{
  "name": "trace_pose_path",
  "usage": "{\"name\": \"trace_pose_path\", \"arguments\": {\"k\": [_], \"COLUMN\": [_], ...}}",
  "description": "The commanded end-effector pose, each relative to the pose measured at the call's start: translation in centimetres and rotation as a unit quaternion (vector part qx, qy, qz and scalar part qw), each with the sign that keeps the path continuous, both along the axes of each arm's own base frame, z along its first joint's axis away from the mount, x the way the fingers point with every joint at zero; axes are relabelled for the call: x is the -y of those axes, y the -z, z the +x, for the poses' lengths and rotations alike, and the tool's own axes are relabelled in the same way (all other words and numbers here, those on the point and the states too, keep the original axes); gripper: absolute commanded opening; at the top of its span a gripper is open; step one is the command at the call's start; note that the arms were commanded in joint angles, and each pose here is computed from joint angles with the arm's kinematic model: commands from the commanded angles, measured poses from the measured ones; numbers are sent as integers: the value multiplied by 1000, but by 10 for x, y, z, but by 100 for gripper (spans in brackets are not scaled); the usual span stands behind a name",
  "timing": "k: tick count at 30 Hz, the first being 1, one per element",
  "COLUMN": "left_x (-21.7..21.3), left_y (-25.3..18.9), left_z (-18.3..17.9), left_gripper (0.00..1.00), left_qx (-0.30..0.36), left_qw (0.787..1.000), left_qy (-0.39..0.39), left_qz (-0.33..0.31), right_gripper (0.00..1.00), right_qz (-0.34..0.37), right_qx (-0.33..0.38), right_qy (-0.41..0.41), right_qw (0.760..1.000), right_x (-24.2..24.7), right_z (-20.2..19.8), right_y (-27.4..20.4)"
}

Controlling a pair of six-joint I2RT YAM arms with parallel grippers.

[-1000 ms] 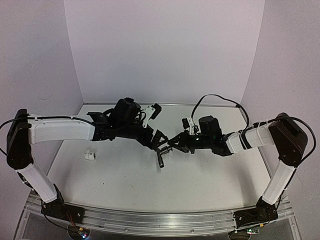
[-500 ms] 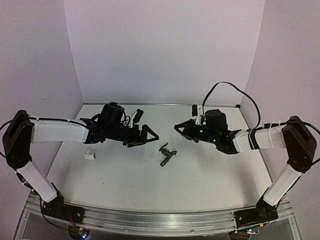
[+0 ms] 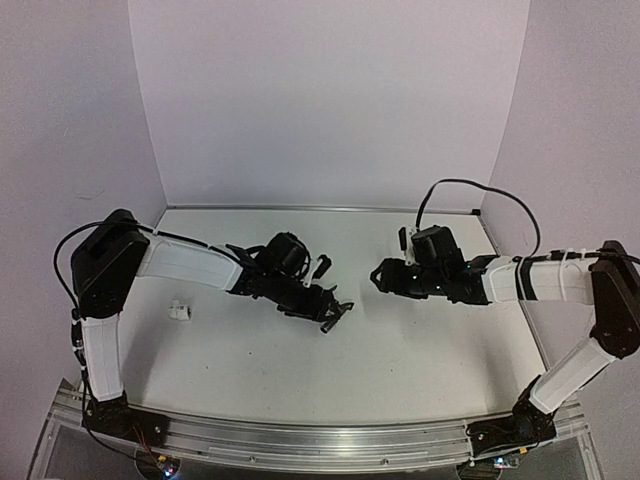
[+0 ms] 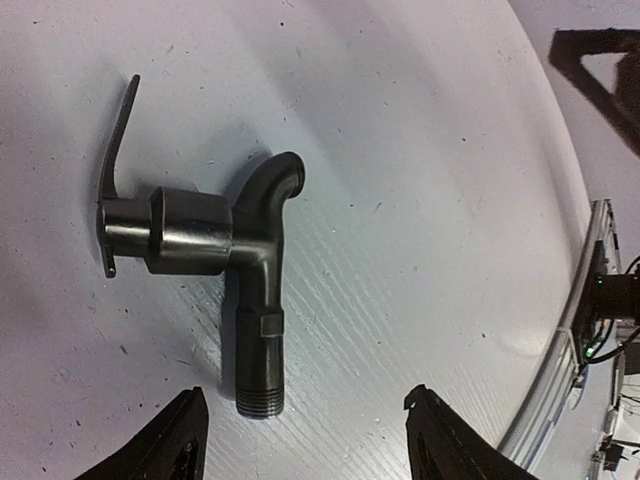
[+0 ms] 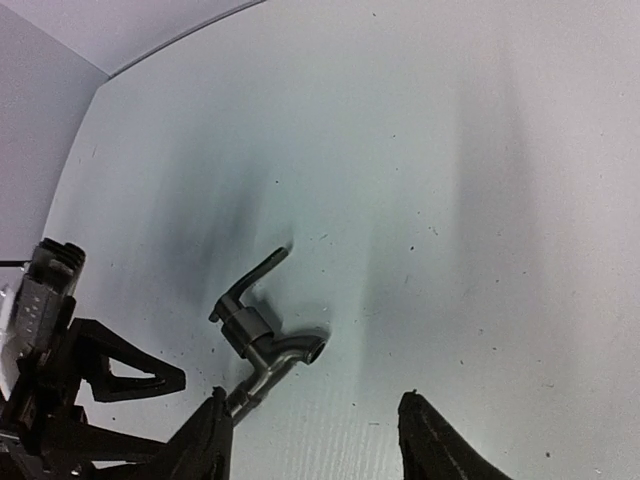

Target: Install the water faucets

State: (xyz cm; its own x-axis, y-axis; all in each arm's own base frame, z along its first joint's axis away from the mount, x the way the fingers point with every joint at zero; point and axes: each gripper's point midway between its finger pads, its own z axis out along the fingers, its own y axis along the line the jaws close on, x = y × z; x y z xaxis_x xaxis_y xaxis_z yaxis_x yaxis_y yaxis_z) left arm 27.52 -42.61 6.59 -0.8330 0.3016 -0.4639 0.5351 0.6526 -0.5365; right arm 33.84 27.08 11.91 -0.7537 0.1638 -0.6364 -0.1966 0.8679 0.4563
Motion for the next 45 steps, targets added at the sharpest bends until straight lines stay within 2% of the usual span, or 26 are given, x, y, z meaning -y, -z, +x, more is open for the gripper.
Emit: {"name": "trace_pose_path", "arguments": {"k": [1, 5, 8, 14, 16, 19, 20, 23, 25, 27, 30, 32, 37, 41, 45], "left_x": [3, 11, 8, 9, 11, 10, 7, -3, -8, -11, -20, -21, -22, -21, -19], "left_y": [4, 20, 33, 51, 52, 52, 50, 41, 32, 21, 7, -15, -58, -74, -89], "left_z": [17, 12, 17, 17, 13, 8, 8, 11, 12, 14, 14, 10, -15, -24, -25], "left_gripper": [68, 64, 61, 49, 45, 34, 30, 17, 7, 1, 0, 0, 0, 0, 0], "left_qx": [57, 64, 93, 112, 117, 121, 127, 150, 167, 192, 231, 263, 332, 366, 386], "left_qw": [997, 995, 989, 982, 980, 978, 977, 972, 969, 965, 958, 953, 933, 916, 906], "left_qy": [-2, 13, 8, 24, 31, 41, 39, 33, 35, 37, 43, 56, 124, 160, 169], "left_qz": [50, 76, 115, 153, 159, 163, 168, 177, 179, 173, 167, 140, 64, 45, 35], "right_gripper": [62, 65, 66, 70, 77, 95, 98, 98, 98, 98, 98, 96, 88, 84, 82], "right_qz": [-47, -47, -43, -57, -62, -96, -105, -112, -99, -75, -26, 13, 108, 129, 133], "right_qx": [22, 22, 20, 33, 40, 40, 39, 26, 8, -9, -37, -58, -101, -118, -99], "right_qy": [7, 3, -14, -23, -20, 7, 26, 28, 11, -16, -63, -105, -250, -308, -352], "right_qw": [999, 999, 999, 998, 997, 995, 993, 993, 995, 997, 997, 993, 957, 935, 921], "right_x": [16, 16, 10, 10, 10, 24, 30, 33, 30, 22, 2, -12, -58, -77, -102], "right_z": [1, 1, 0, 3, 6, 10, 13, 13, 12, 8, 2, -4, -36, -50, -63], "right_y": [-6, -6, -7, -10, -12, -6, -5, -4, -1, 1, -3, -7, -27, -23, -29]}}
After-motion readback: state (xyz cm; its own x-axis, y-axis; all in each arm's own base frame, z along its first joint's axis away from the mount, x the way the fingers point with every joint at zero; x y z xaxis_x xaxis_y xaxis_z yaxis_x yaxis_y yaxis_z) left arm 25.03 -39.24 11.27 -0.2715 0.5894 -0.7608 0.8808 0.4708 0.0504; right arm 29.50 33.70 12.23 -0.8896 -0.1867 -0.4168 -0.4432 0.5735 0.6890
